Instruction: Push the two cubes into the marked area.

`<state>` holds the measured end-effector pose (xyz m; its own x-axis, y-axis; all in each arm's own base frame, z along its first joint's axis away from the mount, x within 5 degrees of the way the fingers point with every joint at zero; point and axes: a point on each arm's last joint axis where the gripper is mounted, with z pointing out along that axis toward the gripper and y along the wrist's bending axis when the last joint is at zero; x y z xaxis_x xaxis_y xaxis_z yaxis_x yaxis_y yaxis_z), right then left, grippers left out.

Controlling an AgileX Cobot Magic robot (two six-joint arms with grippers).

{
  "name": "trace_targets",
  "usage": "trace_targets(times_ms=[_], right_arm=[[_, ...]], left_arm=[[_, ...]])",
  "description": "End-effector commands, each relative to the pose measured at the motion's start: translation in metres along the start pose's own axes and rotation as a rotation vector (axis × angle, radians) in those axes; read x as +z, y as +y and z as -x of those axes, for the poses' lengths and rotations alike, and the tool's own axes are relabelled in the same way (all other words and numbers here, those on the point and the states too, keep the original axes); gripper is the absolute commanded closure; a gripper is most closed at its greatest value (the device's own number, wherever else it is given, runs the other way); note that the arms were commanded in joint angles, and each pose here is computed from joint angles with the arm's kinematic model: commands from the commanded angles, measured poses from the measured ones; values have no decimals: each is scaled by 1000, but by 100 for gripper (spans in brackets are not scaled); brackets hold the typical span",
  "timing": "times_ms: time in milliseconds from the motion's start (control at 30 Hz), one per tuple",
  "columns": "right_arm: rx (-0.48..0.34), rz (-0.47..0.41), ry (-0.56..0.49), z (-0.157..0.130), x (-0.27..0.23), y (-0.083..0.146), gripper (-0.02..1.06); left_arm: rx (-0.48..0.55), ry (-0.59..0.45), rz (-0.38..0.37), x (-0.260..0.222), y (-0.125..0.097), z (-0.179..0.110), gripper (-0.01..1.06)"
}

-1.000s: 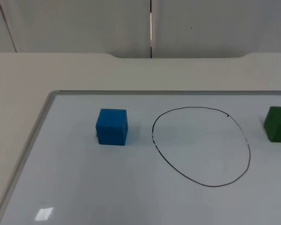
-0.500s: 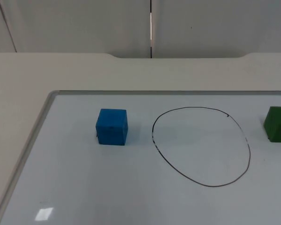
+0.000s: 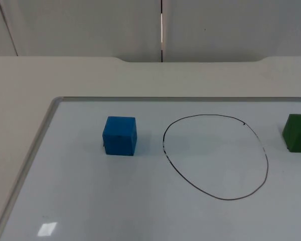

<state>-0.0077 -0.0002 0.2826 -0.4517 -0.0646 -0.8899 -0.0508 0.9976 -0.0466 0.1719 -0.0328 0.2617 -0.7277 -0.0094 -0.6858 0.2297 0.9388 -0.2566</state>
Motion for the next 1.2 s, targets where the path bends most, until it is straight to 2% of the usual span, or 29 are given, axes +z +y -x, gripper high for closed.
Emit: trace_targets(times_ms=[0,167,367,733,967,1167], right_arm=[[-1,-5,4,-2,1,0,-1],[-1,-5,4,-2,1,0,-1],[-1,-5,4,-2,1,0,-1],[-1,-5,4,-2,1,0,-1],[-1,-5,4,-2,1,0,-1],[-1,-5,4,-2,1,0,-1]], left_arm=[[-21,15,-32,7,0,3,105],[-45,41,-50,15,1,2,105],[-57,1,-36,18,4,7,105],[-107,63,-60,49,11,16,105],[-48,57,-52,75,1,32,105],[-26,111,-50,101,-5,29,105]])
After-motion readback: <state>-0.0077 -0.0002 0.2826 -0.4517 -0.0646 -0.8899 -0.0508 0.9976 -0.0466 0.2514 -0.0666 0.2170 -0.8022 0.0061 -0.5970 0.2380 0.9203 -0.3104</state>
